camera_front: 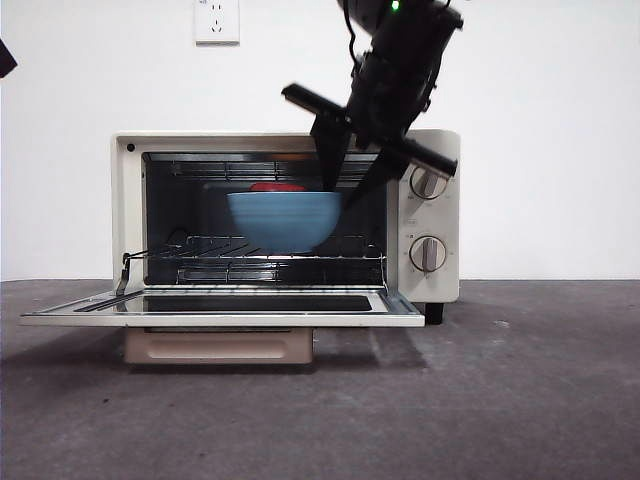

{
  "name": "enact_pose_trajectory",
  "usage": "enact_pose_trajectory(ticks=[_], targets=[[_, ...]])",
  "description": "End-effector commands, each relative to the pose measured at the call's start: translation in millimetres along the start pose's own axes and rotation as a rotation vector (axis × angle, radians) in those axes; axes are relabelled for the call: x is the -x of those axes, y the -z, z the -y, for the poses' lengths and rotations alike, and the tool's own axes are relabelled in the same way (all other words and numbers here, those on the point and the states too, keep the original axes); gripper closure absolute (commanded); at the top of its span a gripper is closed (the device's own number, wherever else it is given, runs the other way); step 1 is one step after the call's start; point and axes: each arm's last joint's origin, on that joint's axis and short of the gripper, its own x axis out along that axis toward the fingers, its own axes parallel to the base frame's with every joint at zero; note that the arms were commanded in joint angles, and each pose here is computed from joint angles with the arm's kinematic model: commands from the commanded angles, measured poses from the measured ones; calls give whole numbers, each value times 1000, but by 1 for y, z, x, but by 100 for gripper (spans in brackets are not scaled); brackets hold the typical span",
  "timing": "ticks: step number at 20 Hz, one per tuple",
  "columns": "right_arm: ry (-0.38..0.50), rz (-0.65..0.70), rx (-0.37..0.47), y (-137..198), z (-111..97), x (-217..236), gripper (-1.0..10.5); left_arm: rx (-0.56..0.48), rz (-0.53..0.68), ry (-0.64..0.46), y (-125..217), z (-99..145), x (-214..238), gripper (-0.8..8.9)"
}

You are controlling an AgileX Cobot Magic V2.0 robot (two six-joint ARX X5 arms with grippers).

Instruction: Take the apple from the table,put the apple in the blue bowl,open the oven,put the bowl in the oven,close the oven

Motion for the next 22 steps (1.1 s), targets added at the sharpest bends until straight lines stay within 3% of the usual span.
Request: enact_pose_trajectory(ticks=[1,4,7,9,13,15,22], targets=[[-39,23,39,-4,-11,11,833,-7,8,4,-3,1,0,806],[-36,4,81,-5,-11,26,833,-8,10,4,-3,0,-1,806],[-55,0,192,-3,-17,48,833,-14,17,-8,-6,-1,-4,807],[-70,10,287,-4,-20,71,833,-9,31,-23,-9,-5,-7,807],[-90,1,558,5,-24,124,833,62,58,-81,-17,-21,-15,807],[-82,-14,641,10,-21,148,833,102,63,-87,-21,-33,-20,807],[-133,-6,757,36,7,211,833,267,26,-159,-13,-91,-57,807]])
